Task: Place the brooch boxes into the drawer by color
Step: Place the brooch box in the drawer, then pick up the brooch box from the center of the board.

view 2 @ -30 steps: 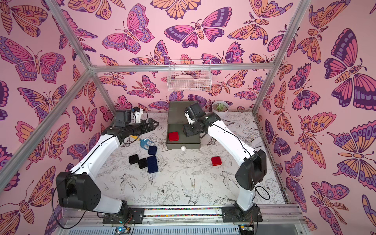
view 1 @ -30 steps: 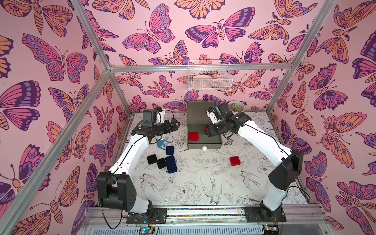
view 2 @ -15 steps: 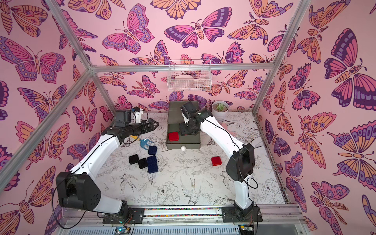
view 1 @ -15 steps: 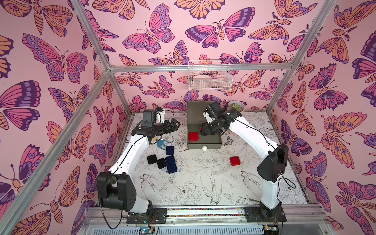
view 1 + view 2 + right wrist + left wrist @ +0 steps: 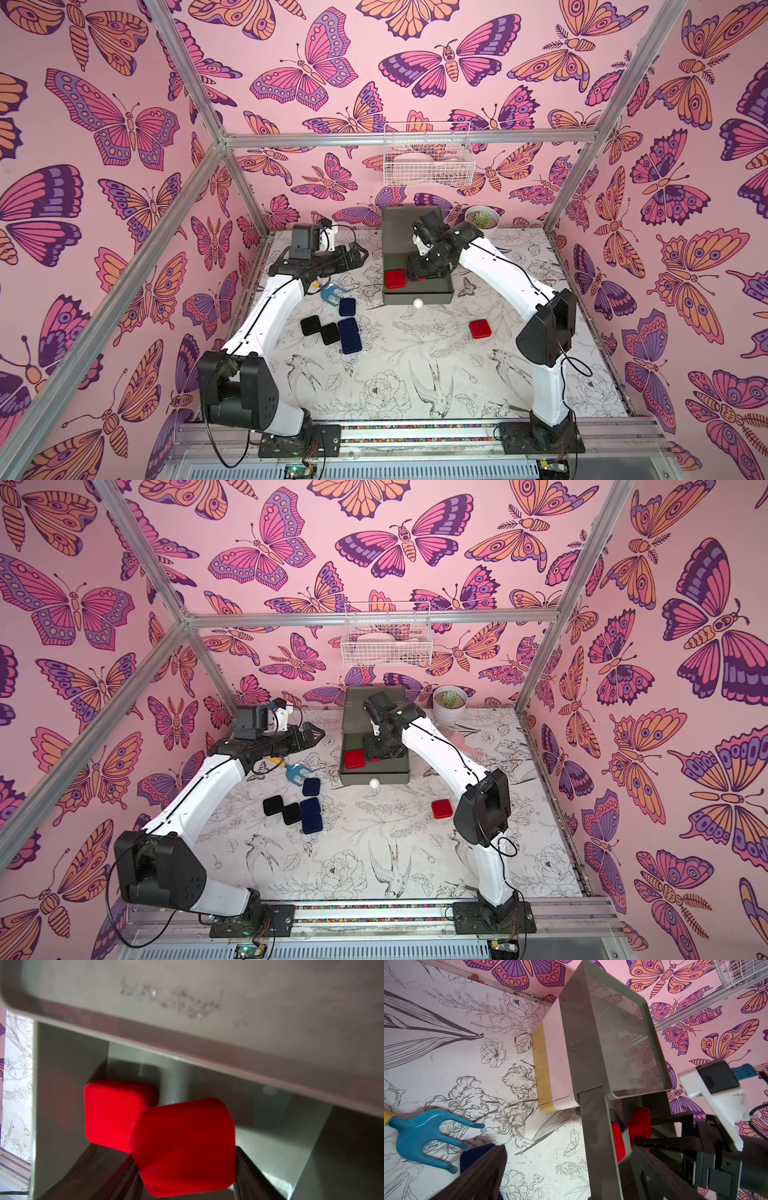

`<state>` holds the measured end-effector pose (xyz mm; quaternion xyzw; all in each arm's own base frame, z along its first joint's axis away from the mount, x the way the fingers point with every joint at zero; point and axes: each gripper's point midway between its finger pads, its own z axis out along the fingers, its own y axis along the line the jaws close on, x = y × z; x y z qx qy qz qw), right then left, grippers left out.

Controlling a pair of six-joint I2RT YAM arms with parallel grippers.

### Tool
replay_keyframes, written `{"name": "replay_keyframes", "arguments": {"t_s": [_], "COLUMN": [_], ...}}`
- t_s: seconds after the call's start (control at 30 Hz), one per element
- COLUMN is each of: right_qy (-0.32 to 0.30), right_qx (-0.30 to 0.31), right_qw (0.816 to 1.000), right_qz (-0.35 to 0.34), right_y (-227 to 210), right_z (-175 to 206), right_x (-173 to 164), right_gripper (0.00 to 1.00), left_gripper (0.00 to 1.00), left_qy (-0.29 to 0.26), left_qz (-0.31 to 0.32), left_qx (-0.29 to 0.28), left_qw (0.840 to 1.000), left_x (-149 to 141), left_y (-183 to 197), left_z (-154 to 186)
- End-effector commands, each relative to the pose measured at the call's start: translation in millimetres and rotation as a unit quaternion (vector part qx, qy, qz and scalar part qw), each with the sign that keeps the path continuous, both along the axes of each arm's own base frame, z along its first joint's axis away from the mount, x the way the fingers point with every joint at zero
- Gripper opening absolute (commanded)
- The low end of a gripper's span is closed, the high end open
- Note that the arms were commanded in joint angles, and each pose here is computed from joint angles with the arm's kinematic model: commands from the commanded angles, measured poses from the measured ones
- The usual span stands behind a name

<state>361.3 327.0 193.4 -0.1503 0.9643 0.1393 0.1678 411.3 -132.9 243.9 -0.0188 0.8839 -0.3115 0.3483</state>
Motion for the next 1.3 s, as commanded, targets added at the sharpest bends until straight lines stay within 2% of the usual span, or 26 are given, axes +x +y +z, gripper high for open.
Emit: {"name": "replay_keyframes", "arguments": {"t_s": [0.0,0.27,0.37,0.6,0.7,0.77,0.83,0.93,1.03,1.17,1.27], "right_qy": [-0.006,-0.006,-0.016,-0.138,-0.192,-0.193,-0.161,-0.136,-0.105,-0.044,-0.003], "right_qx": [-0.001,0.001,0.01,0.058,0.032,0.022,0.027,-0.016,-0.029,-0.055,-0.059], "right_qw": [1.0,1.0,1.0,0.989,0.98,0.979,0.979,0.974,0.968,0.963,0.964], "right_qz": [-0.009,-0.006,-0.003,0.005,-0.027,-0.068,-0.119,-0.178,-0.225,-0.262,-0.26], "right_y": [1,4,5,-8,-38,-64,-95,-143,-182,-216,-220], "right_z": [6,4,15,96,117,121,115,92,67,14,-20], "right_x": [2,3,3,6,7,6,2,-10,-29,-55,-70], "right_gripper": [0.69,0.79,0.81,0.81,0.84,0.86,0.86,0.85,0.86,0.86,0.86], "left_gripper": [1.0,1.0,1.0,1.0,1.0,1.0,1.0,1.0,1.0,1.0,1.0], "left_qy": [0.011,0.011,0.013,0.012,0.01,0.008,0.008,0.007,0.008,0.01,0.016], "left_qz": [-0.008,-0.009,-0.011,-0.01,-0.009,-0.009,-0.009,-0.011,-0.013,-0.014,-0.015], "left_qx": [0.01,0.016,0.017,0.017,0.016,0.014,0.014,0.016,0.013,0.011,0.006], "left_qw": [1.0,1.0,1.0,1.0,1.0,1.0,1.0,1.0,1.0,1.0,1.0], "left_x": [-4,-5,-6,-5,-3,-2,0,1,3,4,5], "left_y": [-2,0,0,0,-1,-1,-1,-2,-2,-3,-4], "left_z": [-7,-6,-7,-6,-3,-1,-1,-2,-1,-2,-4]}}
